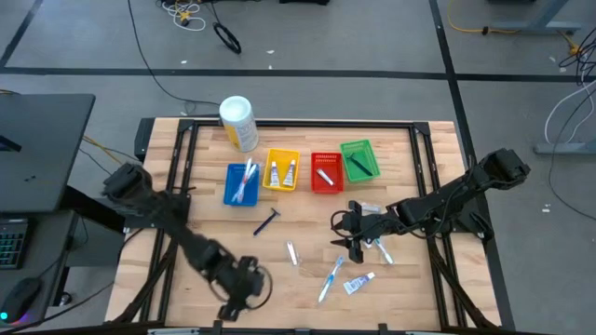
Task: Pick & Place Travel size toiletries
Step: Put the silver nail cutter into the red bin
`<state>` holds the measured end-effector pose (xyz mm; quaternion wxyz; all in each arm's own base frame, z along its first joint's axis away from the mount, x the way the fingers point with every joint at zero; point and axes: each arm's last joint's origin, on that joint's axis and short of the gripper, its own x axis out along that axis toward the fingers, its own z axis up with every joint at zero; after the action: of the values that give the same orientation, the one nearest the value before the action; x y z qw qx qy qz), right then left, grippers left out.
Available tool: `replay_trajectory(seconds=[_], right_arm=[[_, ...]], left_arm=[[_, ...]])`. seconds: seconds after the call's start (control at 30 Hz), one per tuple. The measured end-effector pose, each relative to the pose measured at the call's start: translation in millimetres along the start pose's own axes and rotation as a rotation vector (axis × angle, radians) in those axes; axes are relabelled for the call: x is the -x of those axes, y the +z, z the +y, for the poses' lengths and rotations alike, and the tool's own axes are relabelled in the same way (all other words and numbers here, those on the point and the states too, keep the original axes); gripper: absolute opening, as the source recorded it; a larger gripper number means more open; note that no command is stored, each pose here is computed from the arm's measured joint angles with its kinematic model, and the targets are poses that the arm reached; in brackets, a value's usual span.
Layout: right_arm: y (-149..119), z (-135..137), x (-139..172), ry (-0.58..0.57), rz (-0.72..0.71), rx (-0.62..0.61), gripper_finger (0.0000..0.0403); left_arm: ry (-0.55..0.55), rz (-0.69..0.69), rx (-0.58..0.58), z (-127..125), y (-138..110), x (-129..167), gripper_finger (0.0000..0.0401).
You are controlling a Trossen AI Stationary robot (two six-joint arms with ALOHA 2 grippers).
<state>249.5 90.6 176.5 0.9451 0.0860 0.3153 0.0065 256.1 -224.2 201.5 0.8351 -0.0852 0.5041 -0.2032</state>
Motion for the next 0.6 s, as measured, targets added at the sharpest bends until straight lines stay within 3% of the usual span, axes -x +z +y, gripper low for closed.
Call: replay_trajectory(seconds=[0.2, 0.6], right_arm=[[0, 0, 0, -0.001, 0.0, 0.011, 0.0218], [4, -11, -2, -0.036, -0.005, 0.036, 0.0218]], left_arm=[[0.077, 0.01, -0.071, -28, -25, -1, 0.0237], [0.201, 0.041, -0.182, -26, -39, -34, 0.0261]])
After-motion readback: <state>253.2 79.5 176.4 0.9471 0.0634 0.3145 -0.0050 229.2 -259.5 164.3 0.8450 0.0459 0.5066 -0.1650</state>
